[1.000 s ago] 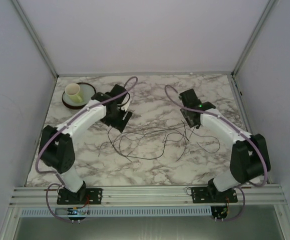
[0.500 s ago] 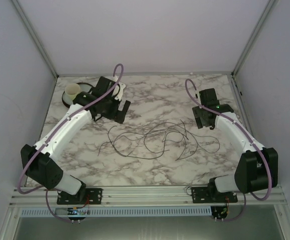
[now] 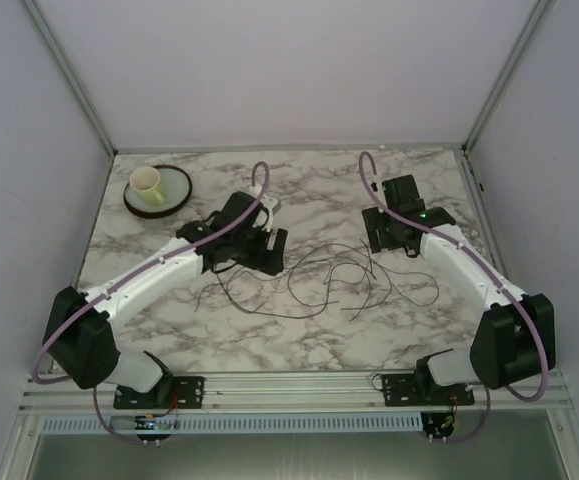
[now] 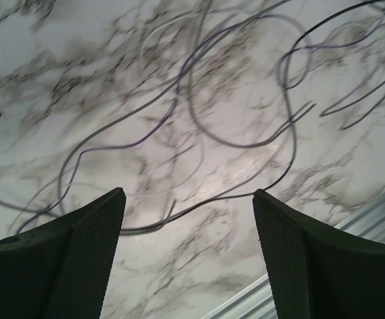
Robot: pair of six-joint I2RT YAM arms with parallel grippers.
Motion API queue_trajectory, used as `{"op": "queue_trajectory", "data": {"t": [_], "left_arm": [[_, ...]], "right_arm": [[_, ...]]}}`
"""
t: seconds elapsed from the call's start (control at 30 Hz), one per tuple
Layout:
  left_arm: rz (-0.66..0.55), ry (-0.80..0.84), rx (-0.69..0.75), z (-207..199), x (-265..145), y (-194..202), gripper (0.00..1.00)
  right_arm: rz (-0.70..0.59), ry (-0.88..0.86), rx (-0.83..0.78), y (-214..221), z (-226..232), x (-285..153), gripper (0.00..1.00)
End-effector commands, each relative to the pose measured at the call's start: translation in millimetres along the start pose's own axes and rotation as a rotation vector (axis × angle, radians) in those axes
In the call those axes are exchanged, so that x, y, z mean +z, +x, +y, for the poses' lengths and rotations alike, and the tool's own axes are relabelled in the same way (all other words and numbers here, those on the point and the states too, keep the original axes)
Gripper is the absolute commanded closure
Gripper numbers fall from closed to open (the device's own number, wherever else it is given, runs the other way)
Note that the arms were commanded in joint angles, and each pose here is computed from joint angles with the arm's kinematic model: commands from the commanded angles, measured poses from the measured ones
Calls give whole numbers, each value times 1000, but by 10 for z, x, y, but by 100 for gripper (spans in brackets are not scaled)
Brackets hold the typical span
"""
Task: Zip-tie the wires
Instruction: Straighten the cable at the center of the board.
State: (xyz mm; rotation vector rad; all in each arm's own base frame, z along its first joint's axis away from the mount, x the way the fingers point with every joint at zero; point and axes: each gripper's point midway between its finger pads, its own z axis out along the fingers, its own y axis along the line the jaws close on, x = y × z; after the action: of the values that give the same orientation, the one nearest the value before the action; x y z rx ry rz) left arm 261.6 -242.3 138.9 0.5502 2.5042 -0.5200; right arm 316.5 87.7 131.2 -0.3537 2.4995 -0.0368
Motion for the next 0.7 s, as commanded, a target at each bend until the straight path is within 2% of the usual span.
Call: {"op": "queue_trajectory", "data": {"t": [0.0,0.1,0.17,0.3,0.37,0.53,0.67], "left_arm": [[-161,29,-27,-360,23,-335,25],[-170,6,28,-576,143,-283,30],[-135,34,81,-738,259,-174,31],[-49,68,293,-887,422,72,30],[-42,115,365,-947,432,128,29],[-67,224,405,-1166,503,61,28],[-22,269,416,-1281,700,114,34]], "right_arm": [[-101,-83,56,-281,251,-118,33],[-105,-73,73,-271,252,-123,33],[-120,-69,77,-295,242,-153,33],[-162,-38,85,-358,158,-261,32],[-187,-13,105,-388,89,-336,31],[-256,39,210,-467,-148,-541,31],[-282,57,239,-467,-249,-628,31]]}}
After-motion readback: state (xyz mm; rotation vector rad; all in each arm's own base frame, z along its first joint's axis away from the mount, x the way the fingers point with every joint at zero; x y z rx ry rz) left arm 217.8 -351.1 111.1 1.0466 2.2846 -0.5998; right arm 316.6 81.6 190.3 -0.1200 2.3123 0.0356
